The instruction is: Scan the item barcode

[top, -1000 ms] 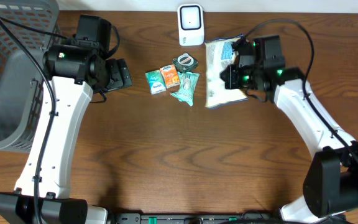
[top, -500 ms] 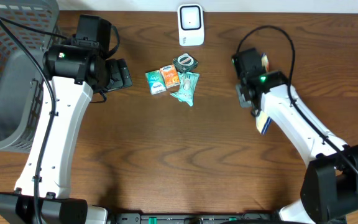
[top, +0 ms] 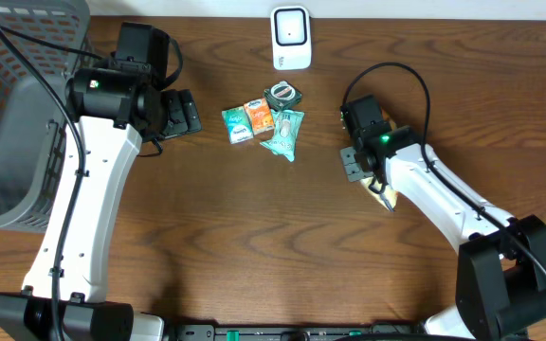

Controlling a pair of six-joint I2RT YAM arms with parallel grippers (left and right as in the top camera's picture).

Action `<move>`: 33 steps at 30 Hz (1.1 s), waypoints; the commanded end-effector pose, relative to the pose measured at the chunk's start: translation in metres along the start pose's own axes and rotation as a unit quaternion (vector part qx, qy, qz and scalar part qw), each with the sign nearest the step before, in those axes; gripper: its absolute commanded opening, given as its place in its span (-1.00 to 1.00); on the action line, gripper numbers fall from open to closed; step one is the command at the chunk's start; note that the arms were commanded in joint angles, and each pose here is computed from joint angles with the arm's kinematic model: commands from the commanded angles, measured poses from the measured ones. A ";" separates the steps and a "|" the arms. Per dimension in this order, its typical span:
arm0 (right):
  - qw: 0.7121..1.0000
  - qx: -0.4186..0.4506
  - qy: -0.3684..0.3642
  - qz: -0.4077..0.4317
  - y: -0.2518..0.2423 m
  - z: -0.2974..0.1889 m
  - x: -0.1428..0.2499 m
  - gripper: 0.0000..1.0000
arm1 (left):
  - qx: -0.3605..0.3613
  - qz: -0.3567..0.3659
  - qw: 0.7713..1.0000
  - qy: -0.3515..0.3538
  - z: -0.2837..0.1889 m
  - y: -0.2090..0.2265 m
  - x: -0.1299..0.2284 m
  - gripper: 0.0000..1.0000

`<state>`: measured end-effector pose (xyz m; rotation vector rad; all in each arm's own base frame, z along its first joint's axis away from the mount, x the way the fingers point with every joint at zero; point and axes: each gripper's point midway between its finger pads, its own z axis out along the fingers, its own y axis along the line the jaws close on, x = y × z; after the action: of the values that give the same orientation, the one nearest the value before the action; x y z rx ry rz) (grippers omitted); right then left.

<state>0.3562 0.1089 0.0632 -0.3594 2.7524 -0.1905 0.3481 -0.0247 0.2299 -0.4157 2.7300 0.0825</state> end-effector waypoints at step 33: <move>0.982 -0.067 -0.055 0.166 -0.086 -0.046 -0.065 0.98 | -0.004 0.003 1.000 -0.008 -0.004 0.003 -0.003 0.95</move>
<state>0.4115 0.0686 0.1367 -0.0353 2.6896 0.1170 0.3481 -0.0247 0.2299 -0.4157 2.7300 0.0825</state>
